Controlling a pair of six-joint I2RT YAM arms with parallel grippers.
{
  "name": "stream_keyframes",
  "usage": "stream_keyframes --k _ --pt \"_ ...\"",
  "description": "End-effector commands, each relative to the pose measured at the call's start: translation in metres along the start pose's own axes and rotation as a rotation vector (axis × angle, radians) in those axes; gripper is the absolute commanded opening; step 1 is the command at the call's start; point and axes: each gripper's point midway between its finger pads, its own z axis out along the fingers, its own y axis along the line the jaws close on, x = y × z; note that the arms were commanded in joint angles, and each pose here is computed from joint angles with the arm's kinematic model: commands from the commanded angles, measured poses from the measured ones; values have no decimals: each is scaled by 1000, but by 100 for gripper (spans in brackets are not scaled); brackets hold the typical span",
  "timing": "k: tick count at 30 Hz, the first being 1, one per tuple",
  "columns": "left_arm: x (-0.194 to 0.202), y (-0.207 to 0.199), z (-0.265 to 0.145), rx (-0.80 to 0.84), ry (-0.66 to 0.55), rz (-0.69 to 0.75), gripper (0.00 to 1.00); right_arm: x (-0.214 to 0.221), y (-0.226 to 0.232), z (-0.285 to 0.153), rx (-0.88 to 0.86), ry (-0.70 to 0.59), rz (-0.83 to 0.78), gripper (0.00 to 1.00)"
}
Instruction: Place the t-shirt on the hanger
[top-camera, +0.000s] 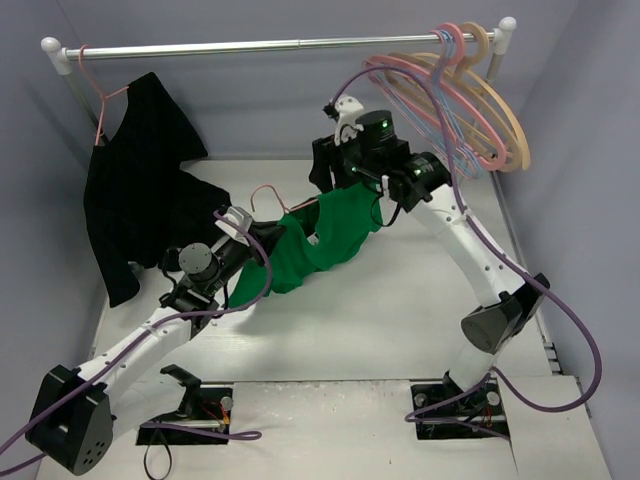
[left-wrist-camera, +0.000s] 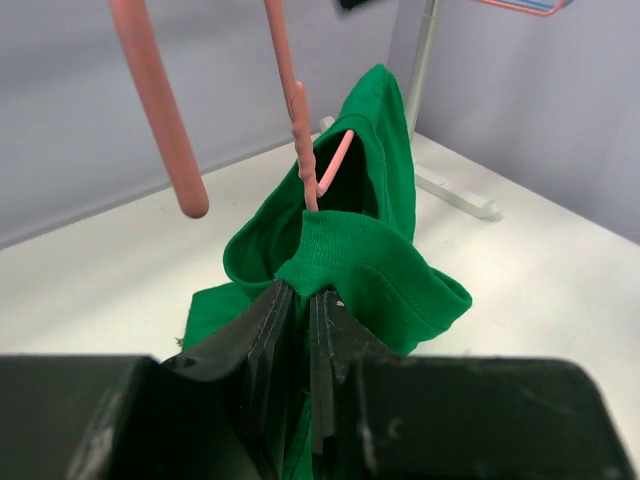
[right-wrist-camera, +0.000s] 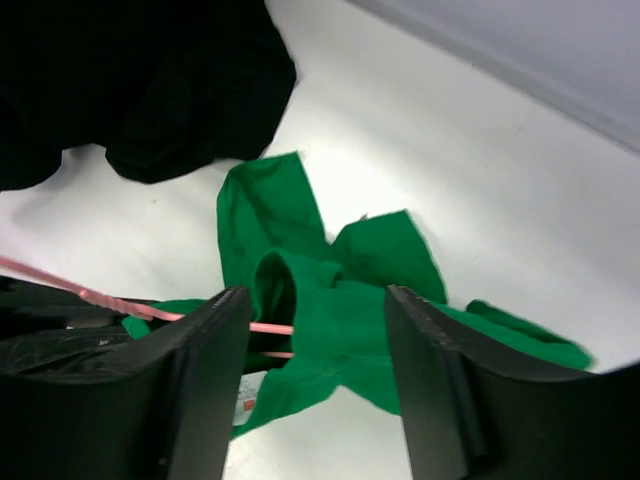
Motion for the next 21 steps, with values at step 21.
stream_keyframes --k 21 --pt "-65 -23 -1 157 -106 30 0 12 -68 -52 -412 -35 -634 59"
